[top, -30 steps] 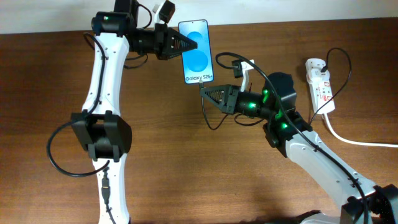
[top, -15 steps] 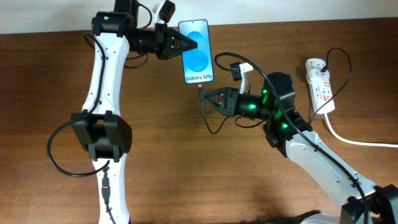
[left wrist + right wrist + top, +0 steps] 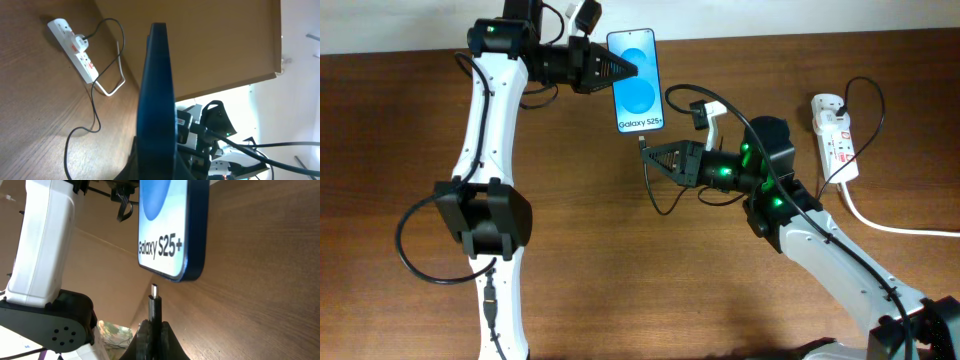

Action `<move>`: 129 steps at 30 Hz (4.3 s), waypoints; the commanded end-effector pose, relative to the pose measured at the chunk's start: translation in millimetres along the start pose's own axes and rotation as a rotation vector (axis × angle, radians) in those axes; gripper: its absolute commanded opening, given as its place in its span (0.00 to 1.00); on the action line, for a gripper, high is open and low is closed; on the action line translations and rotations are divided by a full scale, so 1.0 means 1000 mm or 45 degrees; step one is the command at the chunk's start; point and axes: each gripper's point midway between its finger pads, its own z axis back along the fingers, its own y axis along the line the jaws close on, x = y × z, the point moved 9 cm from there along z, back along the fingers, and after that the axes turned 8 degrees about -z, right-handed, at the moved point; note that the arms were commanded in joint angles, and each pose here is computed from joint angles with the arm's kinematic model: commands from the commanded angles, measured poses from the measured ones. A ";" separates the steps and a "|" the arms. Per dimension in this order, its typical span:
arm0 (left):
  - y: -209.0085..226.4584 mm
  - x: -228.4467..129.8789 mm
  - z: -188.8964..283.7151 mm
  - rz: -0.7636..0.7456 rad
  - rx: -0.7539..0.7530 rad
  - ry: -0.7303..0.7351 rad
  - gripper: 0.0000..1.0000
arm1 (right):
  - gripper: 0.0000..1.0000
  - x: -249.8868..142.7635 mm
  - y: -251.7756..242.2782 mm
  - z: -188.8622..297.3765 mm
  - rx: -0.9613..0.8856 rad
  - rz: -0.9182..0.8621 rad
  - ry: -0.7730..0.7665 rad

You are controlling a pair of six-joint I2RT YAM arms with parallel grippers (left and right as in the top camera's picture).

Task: Plug charger to phone and switch on socket
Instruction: 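Push the plug upward into the phone's charging port, then lower the plugged phone flat onto the table with the left gripper, then release the phone and move the right gripper toward the power strip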

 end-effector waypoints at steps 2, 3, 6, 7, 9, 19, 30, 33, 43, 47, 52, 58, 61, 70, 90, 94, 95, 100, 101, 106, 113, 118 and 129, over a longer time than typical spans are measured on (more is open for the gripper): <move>-0.013 0.004 -0.001 -0.022 -0.080 -0.017 0.00 | 0.04 0.003 0.003 0.001 0.019 0.008 -0.004; -0.013 0.004 -0.001 -0.022 -0.081 -0.017 0.00 | 0.04 0.004 0.003 0.001 0.015 0.008 -0.011; -0.013 0.004 -0.001 -0.022 -0.081 -0.016 0.00 | 0.04 0.005 0.004 0.001 0.022 0.022 -0.022; -0.013 0.004 -0.001 -0.021 -0.082 -0.016 0.00 | 0.04 0.005 0.004 0.001 0.020 0.022 -0.025; -0.013 0.004 -0.003 -0.021 -0.084 -0.012 0.00 | 0.04 0.005 0.004 0.001 0.020 0.023 -0.026; -0.014 0.001 -0.008 0.002 -0.093 0.000 0.00 | 0.04 0.008 0.002 0.001 -0.007 0.022 -0.071; -0.016 -0.001 -0.021 -0.018 -0.109 0.030 0.00 | 0.04 0.030 0.007 0.016 0.030 0.041 -0.218; -0.018 -0.002 -0.030 -0.019 -0.121 0.050 0.00 | 0.04 0.031 0.002 0.015 0.018 0.030 -0.222; -0.008 0.000 -0.007 -0.018 -0.004 0.017 0.00 | 0.10 0.026 0.000 0.014 0.016 0.030 -0.166; -0.008 0.001 -0.003 -0.016 0.001 0.009 0.00 | 0.13 0.027 0.001 0.014 0.019 0.035 -0.169; -0.002 -0.001 -0.004 -0.017 0.093 0.033 0.00 | 0.40 0.027 0.000 0.014 0.016 0.034 -0.172; 0.035 -0.022 0.000 0.104 0.580 0.208 0.00 | 0.58 0.013 -0.023 0.014 -0.143 -0.003 -0.093; 0.070 -0.046 0.000 0.241 0.633 0.273 0.00 | 0.58 0.008 -0.032 0.015 -0.207 -0.077 -0.073; 0.142 -0.087 0.004 0.448 0.867 0.298 0.00 | 0.58 0.000 -0.042 0.016 -0.280 -0.164 -0.029; 0.182 -0.114 0.005 0.647 0.971 0.361 0.12 | 0.59 -0.001 -0.042 0.017 -0.282 -0.160 -0.021; 0.183 -0.115 0.006 0.647 0.987 0.367 0.28 | 0.59 -0.001 -0.042 0.017 -0.282 -0.160 -0.021; 0.183 -0.117 0.007 0.655 1.015 0.382 0.30 | 0.59 -0.001 -0.042 0.017 -0.282 -0.161 -0.021; 0.187 -0.123 0.017 0.670 1.194 0.451 0.33 | 0.59 -0.001 -0.042 0.017 -0.282 -0.160 -0.021; 0.188 -0.125 0.019 0.672 1.234 0.468 0.33 | 0.60 -0.001 -0.042 0.017 -0.283 -0.160 -0.021; 0.192 -0.130 0.032 0.685 1.452 0.532 0.35 | 0.60 -0.001 -0.042 0.017 -0.283 -0.160 -0.021; 0.192 -0.131 0.033 0.680 1.485 0.549 0.47 | 0.60 -0.002 -0.043 0.017 -0.289 -0.165 -0.015; 0.193 -0.131 0.035 0.674 1.521 0.560 0.54 | 0.60 -0.002 -0.043 0.017 -0.290 -0.162 -0.015; 0.004 -0.005 0.053 0.107 1.636 0.098 0.53 | 0.69 -0.005 -0.061 0.023 -0.522 -0.028 -0.048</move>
